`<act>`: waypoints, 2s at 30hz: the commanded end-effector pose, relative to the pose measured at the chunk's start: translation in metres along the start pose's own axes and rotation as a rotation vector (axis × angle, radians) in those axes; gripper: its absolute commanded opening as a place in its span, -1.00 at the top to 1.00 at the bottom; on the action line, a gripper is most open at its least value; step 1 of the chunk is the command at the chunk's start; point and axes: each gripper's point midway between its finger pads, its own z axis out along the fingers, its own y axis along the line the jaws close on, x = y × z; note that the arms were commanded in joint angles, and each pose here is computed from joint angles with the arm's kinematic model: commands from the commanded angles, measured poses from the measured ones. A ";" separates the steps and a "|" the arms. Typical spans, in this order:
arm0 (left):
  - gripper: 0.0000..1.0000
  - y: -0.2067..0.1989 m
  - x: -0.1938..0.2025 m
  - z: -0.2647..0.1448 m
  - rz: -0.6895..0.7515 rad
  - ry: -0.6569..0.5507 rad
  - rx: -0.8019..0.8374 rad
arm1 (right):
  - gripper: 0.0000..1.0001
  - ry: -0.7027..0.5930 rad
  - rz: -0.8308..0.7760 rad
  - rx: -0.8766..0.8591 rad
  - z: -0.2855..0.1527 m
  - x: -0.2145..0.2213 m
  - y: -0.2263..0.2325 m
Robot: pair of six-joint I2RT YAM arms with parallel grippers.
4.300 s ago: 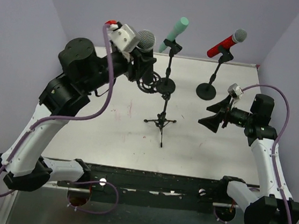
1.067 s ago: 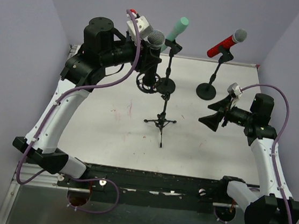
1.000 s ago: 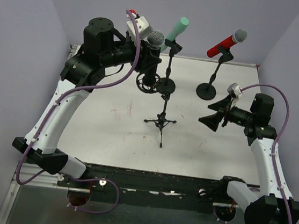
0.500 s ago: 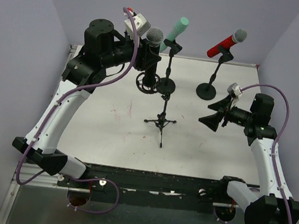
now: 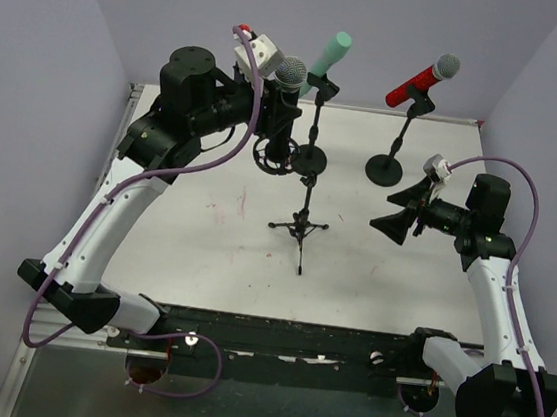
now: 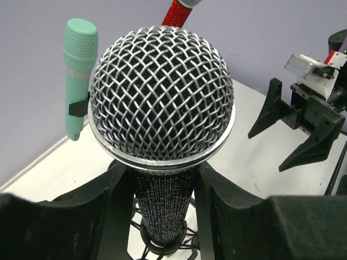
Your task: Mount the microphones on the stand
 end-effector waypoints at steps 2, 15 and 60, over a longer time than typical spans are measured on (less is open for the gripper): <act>1.00 -0.010 0.086 0.003 -0.258 0.257 -0.010 | -0.99 0.004 -0.014 -0.004 0.000 -0.001 0.002; 1.00 0.003 0.099 -0.003 -0.217 0.295 -0.102 | -0.99 0.003 -0.020 -0.002 -0.001 -0.001 0.002; 1.00 0.004 0.197 -0.005 -0.313 0.356 -0.088 | -0.99 0.010 -0.021 0.001 0.000 0.002 0.001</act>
